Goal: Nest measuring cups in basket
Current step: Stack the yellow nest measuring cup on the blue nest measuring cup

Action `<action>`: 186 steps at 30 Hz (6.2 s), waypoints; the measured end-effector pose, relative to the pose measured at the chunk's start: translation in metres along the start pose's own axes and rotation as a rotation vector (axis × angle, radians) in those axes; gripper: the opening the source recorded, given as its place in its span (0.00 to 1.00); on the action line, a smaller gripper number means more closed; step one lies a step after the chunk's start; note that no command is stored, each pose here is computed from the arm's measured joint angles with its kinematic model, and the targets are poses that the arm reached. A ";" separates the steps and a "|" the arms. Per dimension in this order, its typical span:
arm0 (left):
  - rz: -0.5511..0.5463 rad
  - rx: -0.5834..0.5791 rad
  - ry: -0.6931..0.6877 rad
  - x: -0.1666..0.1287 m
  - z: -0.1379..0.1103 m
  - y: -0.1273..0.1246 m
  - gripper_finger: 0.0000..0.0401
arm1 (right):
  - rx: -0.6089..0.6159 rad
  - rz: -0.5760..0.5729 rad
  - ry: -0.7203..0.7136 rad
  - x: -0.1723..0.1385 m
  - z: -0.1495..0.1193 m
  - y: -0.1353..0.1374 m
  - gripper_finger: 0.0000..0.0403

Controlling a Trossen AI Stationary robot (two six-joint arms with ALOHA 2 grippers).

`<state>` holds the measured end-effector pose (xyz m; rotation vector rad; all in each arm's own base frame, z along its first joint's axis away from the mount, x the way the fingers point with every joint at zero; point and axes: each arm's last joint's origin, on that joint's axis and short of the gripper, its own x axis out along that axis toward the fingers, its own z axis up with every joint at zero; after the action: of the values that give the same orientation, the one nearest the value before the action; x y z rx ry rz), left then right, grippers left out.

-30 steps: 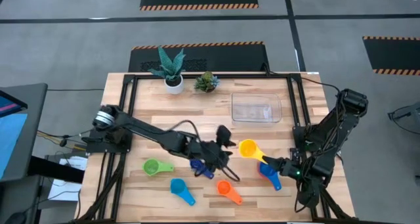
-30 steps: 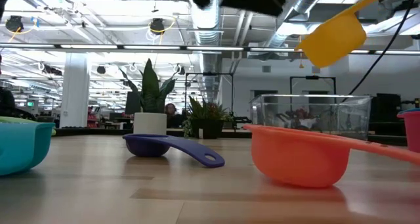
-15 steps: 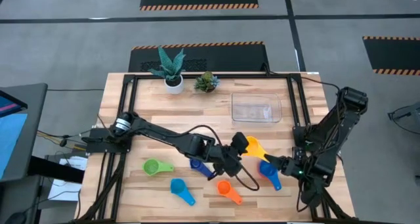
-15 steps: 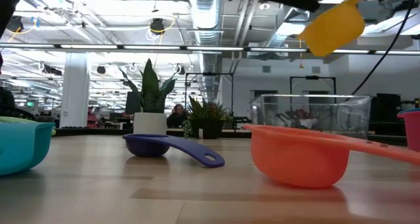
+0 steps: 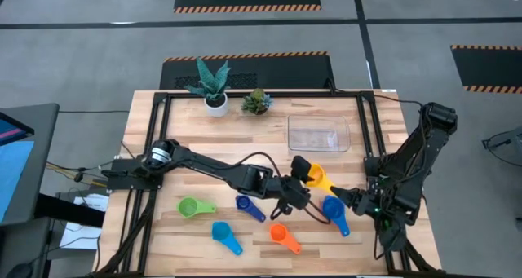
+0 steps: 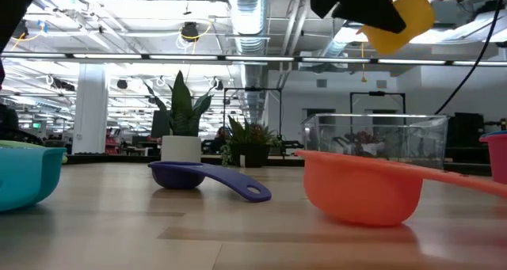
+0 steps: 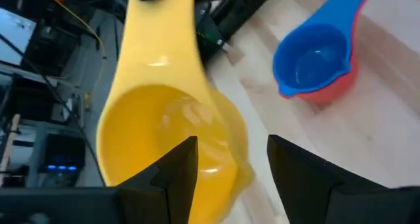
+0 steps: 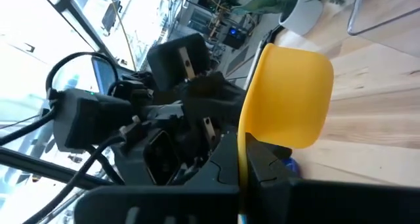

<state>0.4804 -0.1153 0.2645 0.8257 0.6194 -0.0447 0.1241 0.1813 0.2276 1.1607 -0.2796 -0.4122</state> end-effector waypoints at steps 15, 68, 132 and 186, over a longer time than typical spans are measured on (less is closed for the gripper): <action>0.011 -0.072 -0.054 0.004 0.003 0.003 0.02 | -0.026 -0.010 -0.018 0.005 0.001 -0.001 0.01; -0.305 -0.350 -0.247 0.066 0.046 -0.055 0.00 | -0.144 -0.068 -0.102 0.021 0.120 0.038 0.41; -0.431 -0.377 -0.292 0.094 0.013 -0.039 0.01 | -0.147 -0.063 -0.073 0.021 0.123 0.038 0.41; -0.390 -0.082 -0.490 0.100 0.007 -0.016 0.17 | -0.114 -0.059 -0.073 0.021 0.123 0.040 0.42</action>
<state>0.5623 -0.1118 0.2039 0.5737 0.3066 -0.5567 0.0979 0.0841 0.3109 1.0452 -0.2819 -0.5170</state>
